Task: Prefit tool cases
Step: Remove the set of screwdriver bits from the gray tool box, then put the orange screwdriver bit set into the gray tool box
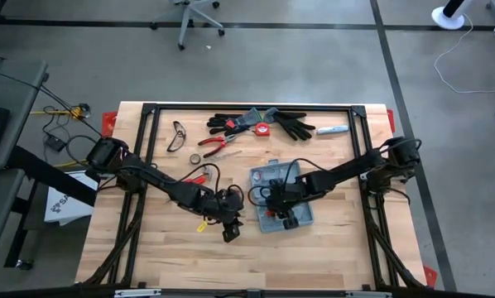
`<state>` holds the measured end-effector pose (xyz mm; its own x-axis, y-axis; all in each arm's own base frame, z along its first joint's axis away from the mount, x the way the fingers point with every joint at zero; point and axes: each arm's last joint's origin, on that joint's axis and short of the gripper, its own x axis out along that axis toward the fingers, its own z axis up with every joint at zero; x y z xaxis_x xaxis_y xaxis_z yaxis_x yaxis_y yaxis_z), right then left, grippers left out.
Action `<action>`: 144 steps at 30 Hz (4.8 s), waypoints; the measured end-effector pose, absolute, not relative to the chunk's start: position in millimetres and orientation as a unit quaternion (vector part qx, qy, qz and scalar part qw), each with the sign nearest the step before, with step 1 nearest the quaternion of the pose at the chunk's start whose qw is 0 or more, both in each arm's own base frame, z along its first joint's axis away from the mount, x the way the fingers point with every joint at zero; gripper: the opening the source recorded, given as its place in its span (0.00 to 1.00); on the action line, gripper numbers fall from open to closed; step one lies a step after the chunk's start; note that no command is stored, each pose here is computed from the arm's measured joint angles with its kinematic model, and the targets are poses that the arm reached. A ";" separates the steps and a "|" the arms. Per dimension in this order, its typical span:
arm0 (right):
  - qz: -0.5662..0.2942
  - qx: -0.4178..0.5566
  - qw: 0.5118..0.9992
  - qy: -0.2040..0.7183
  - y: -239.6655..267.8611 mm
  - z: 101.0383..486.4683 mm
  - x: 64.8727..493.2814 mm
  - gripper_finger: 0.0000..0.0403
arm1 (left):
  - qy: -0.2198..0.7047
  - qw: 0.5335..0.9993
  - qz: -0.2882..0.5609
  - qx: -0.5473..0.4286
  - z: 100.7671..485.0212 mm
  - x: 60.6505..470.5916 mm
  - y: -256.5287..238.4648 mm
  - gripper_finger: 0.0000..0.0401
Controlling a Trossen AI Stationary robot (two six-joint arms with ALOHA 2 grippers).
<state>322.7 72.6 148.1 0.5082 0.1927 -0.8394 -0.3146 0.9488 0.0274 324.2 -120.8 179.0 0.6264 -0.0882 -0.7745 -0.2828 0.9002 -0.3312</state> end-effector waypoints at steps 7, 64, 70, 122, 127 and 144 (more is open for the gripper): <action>0.155 -0.066 0.854 0.493 74.1 127.4 327.5 0.33 | 0.432 0.874 0.057 -0.216 178.6 323.7 -120.6 0.39; -0.046 -0.032 0.867 0.495 56.6 133.2 389.4 0.06 | 0.466 0.849 0.131 -0.213 170.6 304.1 -134.7 0.39; -0.093 -0.042 0.840 0.533 9.4 127.6 400.7 0.06 | 0.454 0.851 0.146 -0.220 170.8 298.4 -145.8 0.40; 0.058 0.119 0.843 0.521 -46.1 162.7 386.5 0.41 | 0.457 0.852 0.171 -0.189 168.3 285.9 -156.5 0.40; 0.063 0.114 0.837 0.531 -46.1 153.4 387.6 0.41 | 0.457 0.852 0.173 -0.191 168.3 285.9 -156.4 0.40; 0.076 0.105 0.808 0.575 -28.7 116.3 393.1 0.41 | 0.455 0.849 0.177 -0.200 168.3 286.0 -156.4 0.40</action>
